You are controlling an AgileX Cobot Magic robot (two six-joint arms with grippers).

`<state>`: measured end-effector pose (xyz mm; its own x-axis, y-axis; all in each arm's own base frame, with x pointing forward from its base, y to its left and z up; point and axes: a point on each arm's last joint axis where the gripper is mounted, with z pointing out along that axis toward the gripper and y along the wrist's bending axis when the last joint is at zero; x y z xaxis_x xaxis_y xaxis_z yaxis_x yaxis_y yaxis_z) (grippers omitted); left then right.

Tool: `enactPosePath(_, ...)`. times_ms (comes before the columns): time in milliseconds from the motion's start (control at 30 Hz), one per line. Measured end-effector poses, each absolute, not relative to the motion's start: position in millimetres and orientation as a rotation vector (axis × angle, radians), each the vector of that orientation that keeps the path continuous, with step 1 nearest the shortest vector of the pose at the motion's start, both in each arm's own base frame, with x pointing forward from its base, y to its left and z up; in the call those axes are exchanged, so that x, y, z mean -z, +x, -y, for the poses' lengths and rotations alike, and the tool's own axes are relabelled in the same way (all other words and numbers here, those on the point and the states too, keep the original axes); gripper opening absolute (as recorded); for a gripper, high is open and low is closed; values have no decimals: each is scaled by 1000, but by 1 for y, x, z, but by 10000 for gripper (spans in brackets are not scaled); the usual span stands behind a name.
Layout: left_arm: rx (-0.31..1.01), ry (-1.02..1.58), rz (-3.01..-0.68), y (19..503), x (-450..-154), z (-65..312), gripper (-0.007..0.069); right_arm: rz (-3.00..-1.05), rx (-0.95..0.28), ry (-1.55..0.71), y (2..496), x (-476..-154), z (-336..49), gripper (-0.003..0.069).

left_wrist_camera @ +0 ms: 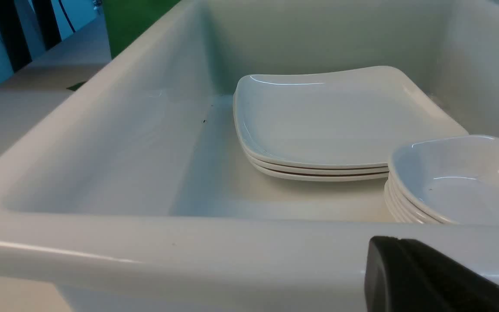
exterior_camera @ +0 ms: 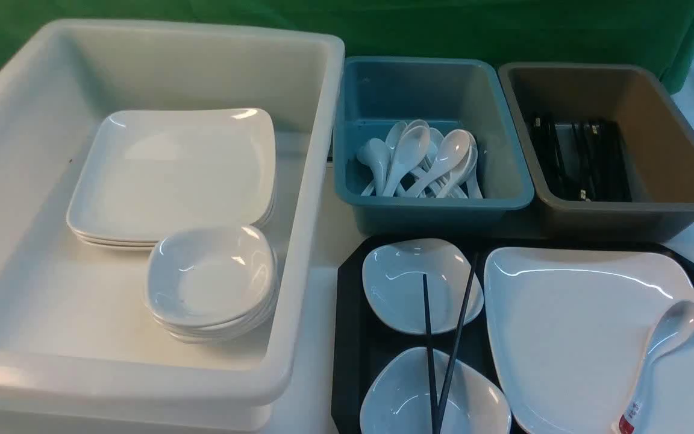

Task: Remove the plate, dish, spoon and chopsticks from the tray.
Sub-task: Use the right arm to grab a soup spoon from the plate

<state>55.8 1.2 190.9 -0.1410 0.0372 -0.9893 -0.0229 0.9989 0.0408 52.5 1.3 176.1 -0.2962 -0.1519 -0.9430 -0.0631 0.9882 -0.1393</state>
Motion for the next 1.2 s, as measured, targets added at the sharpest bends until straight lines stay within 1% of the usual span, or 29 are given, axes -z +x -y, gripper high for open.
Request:
enactPosePath(633,-66,22,-1711,56,-191,-1,4,-1872,88,-155,53,-176,-1,239)
enactPosePath(733,-53,9,-1677,56,-194,-1,4,-1872,88,-155,53,-176,-1,239)
enactPosePath(833,62,-100,-1593,57,-201,-1,4,-1872,88,-155,53,-176,-1,239)
enactPosePath(867,205,-242,-1497,56,-209,-2,4,-1872,88,-155,53,-176,-1,239)
enactPosePath(967,353,-403,-1355,55,-219,-5,4,-1872,88,-155,53,-176,-1,239)
enactPosePath(1067,418,-483,-1229,53,-227,-10,4,-1872,88,-155,53,-176,-1,239)
enactPosePath(1200,436,-514,-1124,50,-235,-14,4,-1872,90,-159,53,-176,-1,239)
